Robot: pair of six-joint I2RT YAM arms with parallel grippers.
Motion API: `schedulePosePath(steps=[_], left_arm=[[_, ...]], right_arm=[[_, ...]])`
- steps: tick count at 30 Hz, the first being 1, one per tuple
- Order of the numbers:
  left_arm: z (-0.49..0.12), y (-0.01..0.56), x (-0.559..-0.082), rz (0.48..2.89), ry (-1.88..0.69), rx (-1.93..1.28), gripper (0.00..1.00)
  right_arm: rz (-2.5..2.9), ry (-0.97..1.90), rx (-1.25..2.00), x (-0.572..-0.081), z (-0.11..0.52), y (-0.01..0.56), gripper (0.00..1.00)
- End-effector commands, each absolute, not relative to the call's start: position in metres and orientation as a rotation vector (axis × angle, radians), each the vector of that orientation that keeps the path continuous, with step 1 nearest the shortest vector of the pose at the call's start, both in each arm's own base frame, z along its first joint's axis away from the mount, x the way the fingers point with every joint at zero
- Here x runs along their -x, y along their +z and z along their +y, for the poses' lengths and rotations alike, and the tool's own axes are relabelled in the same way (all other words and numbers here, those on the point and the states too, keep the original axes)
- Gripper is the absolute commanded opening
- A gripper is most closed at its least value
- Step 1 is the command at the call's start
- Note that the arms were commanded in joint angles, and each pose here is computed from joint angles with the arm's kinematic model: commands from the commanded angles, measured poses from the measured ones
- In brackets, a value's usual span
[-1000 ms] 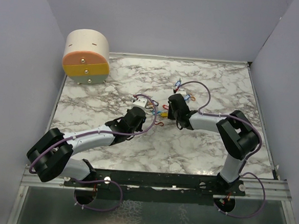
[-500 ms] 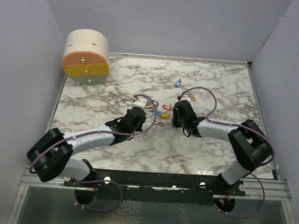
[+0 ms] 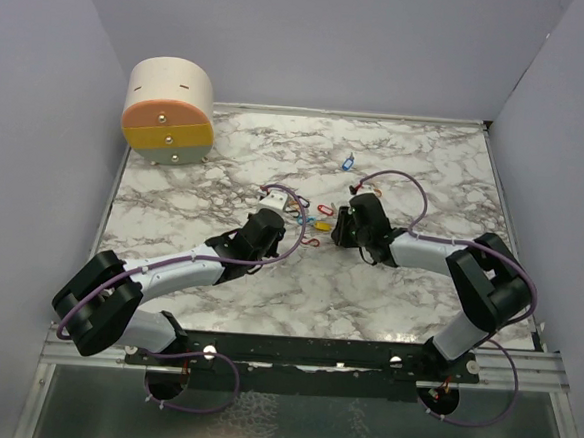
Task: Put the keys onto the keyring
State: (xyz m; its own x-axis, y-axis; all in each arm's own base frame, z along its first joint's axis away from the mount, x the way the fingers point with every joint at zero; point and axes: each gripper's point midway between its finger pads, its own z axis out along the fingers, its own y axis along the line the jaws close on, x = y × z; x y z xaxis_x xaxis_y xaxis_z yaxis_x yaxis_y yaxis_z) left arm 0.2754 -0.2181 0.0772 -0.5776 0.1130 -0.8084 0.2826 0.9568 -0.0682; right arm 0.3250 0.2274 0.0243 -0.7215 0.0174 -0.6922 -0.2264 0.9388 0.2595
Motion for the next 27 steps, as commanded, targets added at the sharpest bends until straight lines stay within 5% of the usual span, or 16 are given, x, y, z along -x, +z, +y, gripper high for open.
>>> schedulePosePath(steps=[1, 27], left_arm=[[-0.216, 0.079, -0.276, 2.179, -0.249, -0.256, 0.00], [-0.215, 0.078, -0.276, 2.182, -0.241, -0.255, 0.00]], right_arm=[[2.330, 0.501, 0.173, -0.330, 0.237, 0.022, 0.28], [2.328, 0.528, 0.182, -0.352, 0.244, 0.008, 0.29]])
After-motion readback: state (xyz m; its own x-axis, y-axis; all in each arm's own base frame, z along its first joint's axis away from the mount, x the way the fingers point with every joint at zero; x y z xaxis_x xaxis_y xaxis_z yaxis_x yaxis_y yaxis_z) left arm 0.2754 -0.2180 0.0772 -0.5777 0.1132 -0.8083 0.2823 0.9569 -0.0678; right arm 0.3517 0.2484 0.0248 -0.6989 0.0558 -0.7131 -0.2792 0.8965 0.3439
